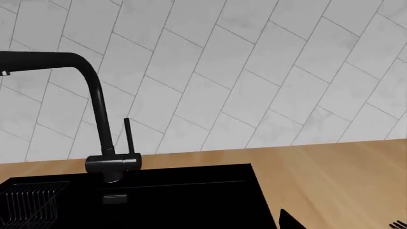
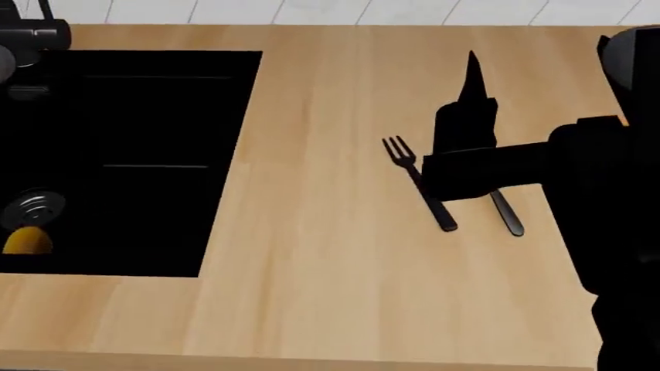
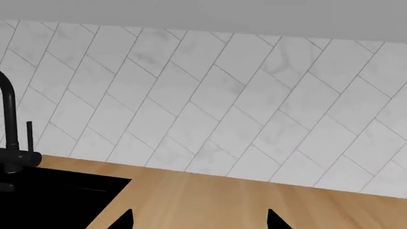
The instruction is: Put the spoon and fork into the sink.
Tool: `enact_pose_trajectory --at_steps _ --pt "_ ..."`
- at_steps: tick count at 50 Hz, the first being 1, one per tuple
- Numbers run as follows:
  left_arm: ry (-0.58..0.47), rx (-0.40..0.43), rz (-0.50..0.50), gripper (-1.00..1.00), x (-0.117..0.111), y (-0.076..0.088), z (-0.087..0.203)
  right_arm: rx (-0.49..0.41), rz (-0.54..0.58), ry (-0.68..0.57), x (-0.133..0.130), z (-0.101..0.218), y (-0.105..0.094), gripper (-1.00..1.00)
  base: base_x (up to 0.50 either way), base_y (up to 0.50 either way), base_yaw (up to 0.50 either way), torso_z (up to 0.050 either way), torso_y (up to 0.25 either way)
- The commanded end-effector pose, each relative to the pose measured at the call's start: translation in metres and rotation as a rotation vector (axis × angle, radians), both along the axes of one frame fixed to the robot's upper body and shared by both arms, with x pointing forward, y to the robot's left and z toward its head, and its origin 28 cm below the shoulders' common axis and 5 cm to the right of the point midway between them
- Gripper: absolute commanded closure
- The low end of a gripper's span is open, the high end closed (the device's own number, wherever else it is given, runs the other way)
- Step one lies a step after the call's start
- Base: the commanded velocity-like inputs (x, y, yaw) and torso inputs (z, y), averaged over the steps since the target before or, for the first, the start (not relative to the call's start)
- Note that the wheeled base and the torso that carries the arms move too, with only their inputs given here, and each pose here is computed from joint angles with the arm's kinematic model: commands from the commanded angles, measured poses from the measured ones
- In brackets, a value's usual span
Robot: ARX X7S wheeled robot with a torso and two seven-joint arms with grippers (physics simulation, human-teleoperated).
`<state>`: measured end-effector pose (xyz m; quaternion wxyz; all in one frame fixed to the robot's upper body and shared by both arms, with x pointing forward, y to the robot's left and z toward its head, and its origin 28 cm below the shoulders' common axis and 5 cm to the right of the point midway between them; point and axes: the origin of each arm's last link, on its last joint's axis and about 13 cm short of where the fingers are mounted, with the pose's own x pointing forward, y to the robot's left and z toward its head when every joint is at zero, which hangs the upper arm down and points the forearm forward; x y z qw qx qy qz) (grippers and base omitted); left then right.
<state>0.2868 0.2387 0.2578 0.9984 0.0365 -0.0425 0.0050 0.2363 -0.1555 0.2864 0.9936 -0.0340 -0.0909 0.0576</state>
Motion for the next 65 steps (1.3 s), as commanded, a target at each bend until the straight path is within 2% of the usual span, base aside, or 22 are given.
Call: enact_pose_trajectory --at_steps 1,16,31,47,65 --pt "-0.002 -0.017 -0.012 -1.00 0.000 0.000 0.003 0.018 0.027 -0.009 -0.001 0.004 0.000 -1.00 0.26 -0.22 0.00 0.000 0.000" --pt "-0.006 -0.020 -0.010 -1.00 -0.001 0.000 0.006 0.006 0.048 -0.011 0.000 0.004 0.003 -1.00 0.26 -0.21 0.00 0.000 0.000" --pt "-0.003 -0.017 -0.012 -1.00 -0.001 -0.001 0.006 -0.029 0.067 -0.002 0.001 -0.001 0.004 -1.00 0.25 -0.01 0.00 0.000 0.001" --pt "0.002 -0.018 -0.014 -1.00 0.001 -0.002 0.005 -0.020 0.073 0.008 0.004 -0.004 0.004 -1.00 0.21 0.02 0.00 0.000 0.001" --pt "0.011 -0.024 -0.014 -1.00 0.004 -0.002 0.002 0.014 0.075 0.019 0.005 -0.005 0.004 -1.00 0.02 0.00 0.00 0.000 0.000"
